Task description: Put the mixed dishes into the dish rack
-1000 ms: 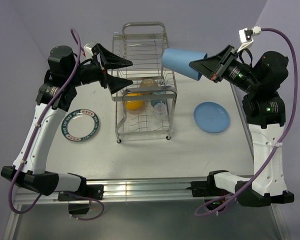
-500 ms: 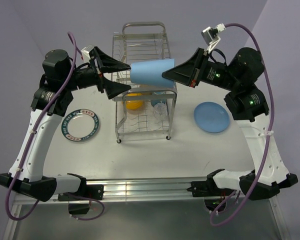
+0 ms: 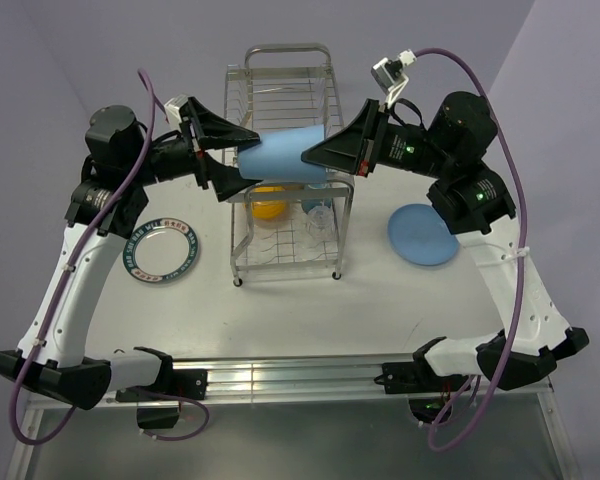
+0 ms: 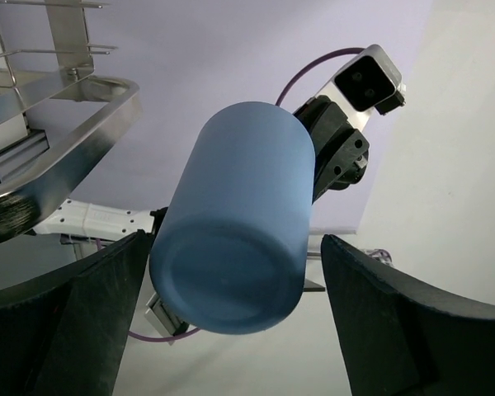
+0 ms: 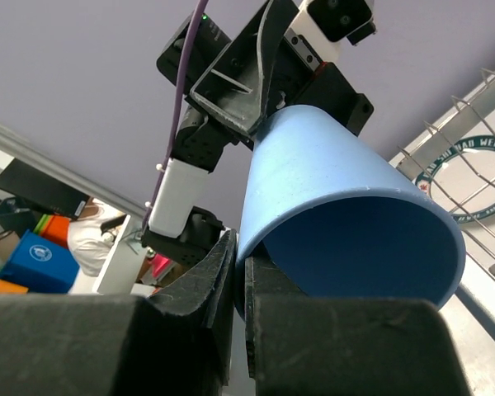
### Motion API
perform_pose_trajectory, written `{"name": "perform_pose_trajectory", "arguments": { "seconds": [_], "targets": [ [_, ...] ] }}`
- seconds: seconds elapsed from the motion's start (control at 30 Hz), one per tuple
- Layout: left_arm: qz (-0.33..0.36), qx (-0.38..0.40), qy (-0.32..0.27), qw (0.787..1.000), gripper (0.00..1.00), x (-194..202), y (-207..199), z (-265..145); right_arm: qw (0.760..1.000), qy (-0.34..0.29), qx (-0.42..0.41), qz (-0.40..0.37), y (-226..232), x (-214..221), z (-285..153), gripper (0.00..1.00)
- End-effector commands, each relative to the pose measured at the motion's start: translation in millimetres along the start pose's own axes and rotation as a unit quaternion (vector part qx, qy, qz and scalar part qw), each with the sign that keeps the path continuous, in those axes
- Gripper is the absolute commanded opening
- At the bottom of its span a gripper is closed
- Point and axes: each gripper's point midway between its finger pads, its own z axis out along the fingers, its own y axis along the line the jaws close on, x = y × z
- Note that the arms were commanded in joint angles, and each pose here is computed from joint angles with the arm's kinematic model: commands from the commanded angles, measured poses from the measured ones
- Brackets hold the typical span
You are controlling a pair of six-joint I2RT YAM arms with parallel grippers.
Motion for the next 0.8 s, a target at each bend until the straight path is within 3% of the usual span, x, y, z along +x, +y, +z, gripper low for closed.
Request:
{"name": "perform_pose_trajectory", "arguments": {
  "seconds": [0.0, 0.07, 0.13, 0.23, 0.3, 0.33, 0.37, 0.4, 0.43, 0.53, 0.67, 0.77],
  "targets": [
    [0.025, 0.03, 0.019, 0.999, 0.89, 16, -14, -9, 0.999, -0.006, -0.032, -0.024, 16, -5, 4, 0.0],
    [0.026, 0.034, 0.022, 0.999, 0.84, 16, -15, -9, 0.999, -0.004, -0.03, -0.02, 14, -4, 5, 0.0],
    [0.027, 0.039, 0.029, 0.998, 0.69, 19, -17, -10, 0.999, -0.001, -0.029, -0.018, 11, -4, 6, 0.0],
    [0.029, 0.059, 0.041, 0.997, 0.32, 24, -20, -12, 1.0, -0.004, -0.018, -0.019, 6, -4, 7, 0.0],
    [0.039, 0.076, 0.045, 0.995, 0.0, 28, -25, -15, 1.0, -0.003, 0.002, -0.013, -2, -5, 8, 0.1],
    [0.036, 0.076, 0.04, 0.996, 0.0, 25, -22, -16, 1.0, -0.002, 0.006, -0.019, -3, -5, 9, 0.2],
    [0.042, 0.079, 0.035, 0.995, 0.0, 25, -23, -18, 1.0, -0.006, 0.021, -0.018, -5, -7, 7, 0.4],
    [0.052, 0.077, 0.023, 0.995, 0.0, 20, -21, -21, 0.999, -0.009, 0.029, -0.025, -8, -8, 7, 0.48],
    [0.061, 0.076, 0.011, 0.995, 0.0, 14, -21, -24, 0.999, -0.013, 0.034, -0.029, -9, -10, 5, 0.65],
    [0.112, 0.08, -0.039, 0.99, 0.0, -5, -24, -41, 0.996, -0.044, 0.064, -0.043, -10, -22, -8, 0.96],
    [0.18, 0.093, -0.106, 0.973, 0.0, -30, -36, -68, 0.99, -0.093, 0.096, -0.053, -13, -37, -39, 1.0],
    [0.258, 0.071, -0.206, 0.941, 0.0, -64, -47, -97, 0.986, -0.116, 0.111, -0.051, -16, -40, -59, 1.0]
  ]
}}
